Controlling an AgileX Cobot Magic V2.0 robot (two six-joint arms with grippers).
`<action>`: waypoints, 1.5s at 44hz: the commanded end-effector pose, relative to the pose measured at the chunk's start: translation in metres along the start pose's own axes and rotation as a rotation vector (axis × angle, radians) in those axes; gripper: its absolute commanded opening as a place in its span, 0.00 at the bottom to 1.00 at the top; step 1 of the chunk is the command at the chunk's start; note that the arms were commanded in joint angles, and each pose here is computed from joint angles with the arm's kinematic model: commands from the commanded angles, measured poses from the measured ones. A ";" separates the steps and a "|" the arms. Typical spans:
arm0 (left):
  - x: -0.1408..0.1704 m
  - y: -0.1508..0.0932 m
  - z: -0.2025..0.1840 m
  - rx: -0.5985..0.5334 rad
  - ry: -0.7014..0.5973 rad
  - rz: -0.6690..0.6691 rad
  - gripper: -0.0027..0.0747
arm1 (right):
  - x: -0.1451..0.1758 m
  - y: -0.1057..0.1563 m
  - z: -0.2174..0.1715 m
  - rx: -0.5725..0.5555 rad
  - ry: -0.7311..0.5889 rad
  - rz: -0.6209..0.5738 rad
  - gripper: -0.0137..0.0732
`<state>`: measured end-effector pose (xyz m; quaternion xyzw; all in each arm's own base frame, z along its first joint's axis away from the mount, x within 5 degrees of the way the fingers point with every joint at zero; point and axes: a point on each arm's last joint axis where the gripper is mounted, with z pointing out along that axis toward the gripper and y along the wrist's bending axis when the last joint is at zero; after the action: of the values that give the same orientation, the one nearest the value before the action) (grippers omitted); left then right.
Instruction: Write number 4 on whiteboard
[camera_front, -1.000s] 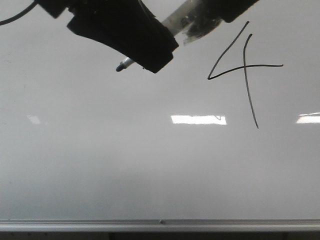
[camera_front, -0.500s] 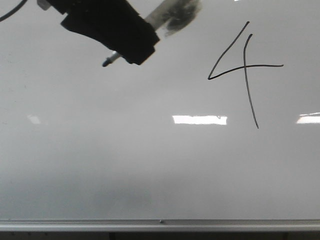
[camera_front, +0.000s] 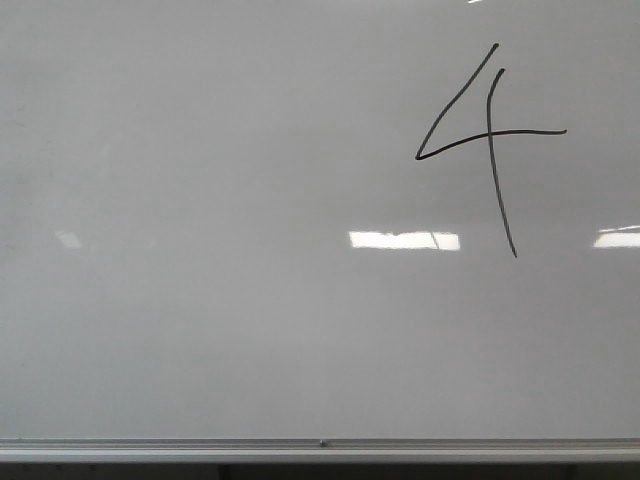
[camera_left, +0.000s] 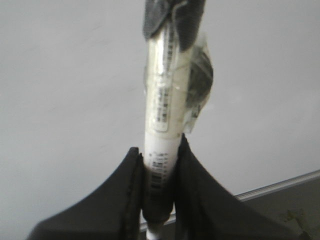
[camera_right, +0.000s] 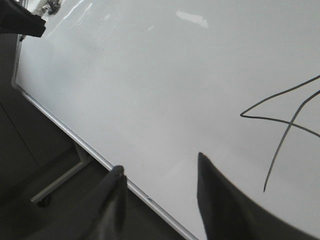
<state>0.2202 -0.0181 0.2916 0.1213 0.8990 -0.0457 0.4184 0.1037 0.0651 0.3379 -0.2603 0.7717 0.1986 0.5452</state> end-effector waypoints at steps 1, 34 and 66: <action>-0.003 0.029 -0.008 -0.154 -0.062 -0.128 0.01 | -0.010 -0.001 -0.007 0.035 -0.090 0.023 0.56; -0.014 0.067 0.098 -0.214 -0.030 -0.218 0.01 | -0.010 -0.001 -0.007 0.028 -0.090 0.030 0.56; -0.016 0.063 0.098 -0.187 -0.005 -0.219 0.64 | -0.010 0.000 -0.007 0.025 -0.086 0.030 0.56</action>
<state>0.3171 0.0228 0.2123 -0.0179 0.9290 -0.0133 0.3693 0.0993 0.0640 0.3371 -0.2568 0.7688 0.2032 0.5493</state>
